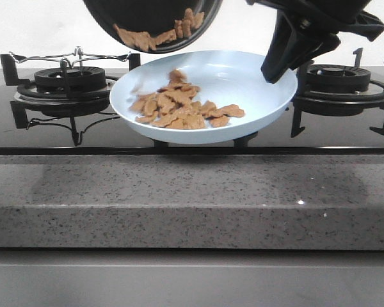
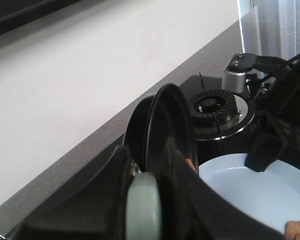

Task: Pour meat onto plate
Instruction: 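Tip the frying pan over the held plate with the left gripper, then return the empty pan to its burner with the left gripper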

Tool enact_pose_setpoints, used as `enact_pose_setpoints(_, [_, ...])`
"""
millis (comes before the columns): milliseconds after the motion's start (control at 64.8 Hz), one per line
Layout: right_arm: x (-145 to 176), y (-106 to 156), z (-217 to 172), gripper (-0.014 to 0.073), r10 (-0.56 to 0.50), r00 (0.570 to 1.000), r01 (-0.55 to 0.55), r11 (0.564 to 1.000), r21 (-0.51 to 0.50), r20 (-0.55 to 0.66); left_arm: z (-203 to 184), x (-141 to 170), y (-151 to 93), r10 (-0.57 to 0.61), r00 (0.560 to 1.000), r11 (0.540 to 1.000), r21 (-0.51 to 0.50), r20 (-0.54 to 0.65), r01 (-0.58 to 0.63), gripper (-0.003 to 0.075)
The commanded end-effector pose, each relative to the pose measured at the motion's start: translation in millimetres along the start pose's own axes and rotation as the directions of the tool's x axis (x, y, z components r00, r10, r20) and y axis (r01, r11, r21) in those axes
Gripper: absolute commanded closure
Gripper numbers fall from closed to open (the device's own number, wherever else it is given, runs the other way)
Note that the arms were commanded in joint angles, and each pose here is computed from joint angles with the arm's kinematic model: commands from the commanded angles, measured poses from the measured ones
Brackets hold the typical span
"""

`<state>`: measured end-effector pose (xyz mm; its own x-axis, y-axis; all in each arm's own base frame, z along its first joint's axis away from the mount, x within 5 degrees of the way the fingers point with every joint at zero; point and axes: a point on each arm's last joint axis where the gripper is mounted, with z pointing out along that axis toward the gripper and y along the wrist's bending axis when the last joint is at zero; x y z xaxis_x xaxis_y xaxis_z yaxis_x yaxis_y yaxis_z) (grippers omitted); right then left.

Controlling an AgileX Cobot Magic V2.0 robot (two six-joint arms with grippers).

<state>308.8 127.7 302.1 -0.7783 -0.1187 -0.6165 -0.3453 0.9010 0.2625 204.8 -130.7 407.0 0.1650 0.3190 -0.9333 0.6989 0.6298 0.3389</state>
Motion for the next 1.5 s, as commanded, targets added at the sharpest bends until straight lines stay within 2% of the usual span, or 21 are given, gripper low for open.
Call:
enact_pose_setpoints(0, [-12.5,6.8,-21.3,0.0663,-0.004,0.994,0.006,1.000,-0.017,0.109,-8.0,-18.5,2.2,0.028,0.997,0.999,-0.041,0.070,-0.025,0.0741])
enact_pose_setpoints(432, [-12.5,6.8,-21.3,0.0663,-0.004,0.994,0.006,1.000,-0.017,0.109,-5.9,-22.5,-8.8,0.235,0.968,0.972,-0.010,0.087,-0.235,0.0741])
enact_pose_setpoints(834, [-12.5,6.8,-21.3,0.0663,-0.004,0.994,0.006,1.000,-0.017,0.109,-5.9,-22.6,-8.4,0.230,0.969,0.973,-0.013,0.088,-0.230,0.0741])
enact_pose_setpoints(957, [-12.4,6.7,-20.9,0.0663,-0.004,0.994,0.006,1.000,-0.017,0.108,-6.5,-24.9,-2.9,0.044,0.992,0.998,-0.049,0.116,-0.039,0.0741])
enact_pose_setpoints(1096, [-12.4,6.7,-20.9,0.0663,-0.004,0.994,0.006,1.000,-0.017,0.108,-10.1,-21.7,15.5,-0.116,0.984,0.978,-0.159,0.133,0.137,0.0741])
enact_pose_setpoints(1189, [-12.4,6.7,-20.9,0.0663,-0.004,0.994,0.006,1.000,-0.017,0.108,-14.9,-16.2,33.0,-0.259,0.952,0.925,-0.242,0.165,0.294,0.0741])
enact_pose_setpoints(1281, [-12.4,6.7,-20.9,0.0663,-0.004,0.994,0.006,1.000,-0.017,0.108,-23.1,-8.7,53.4,-0.402,0.887,0.835,-0.307,0.225,0.457,0.0741])
enact_pose_setpoints(1389, [-12.4,6.7,-20.9,0.0663,-0.004,0.994,0.006,1.000,-0.017,0.108,-30.2,2.6,75.7,-0.560,0.763,0.686,-0.336,0.322,0.646,0.0741])
enact_pose_setpoints(1482, [-12.4,6.7,-20.9,0.0663,-0.004,0.994,0.006,1.000,-0.017,0.108,-30.7,14.9,92.1,-0.667,0.638,0.565,-0.297,0.385,0.770,0.0741])
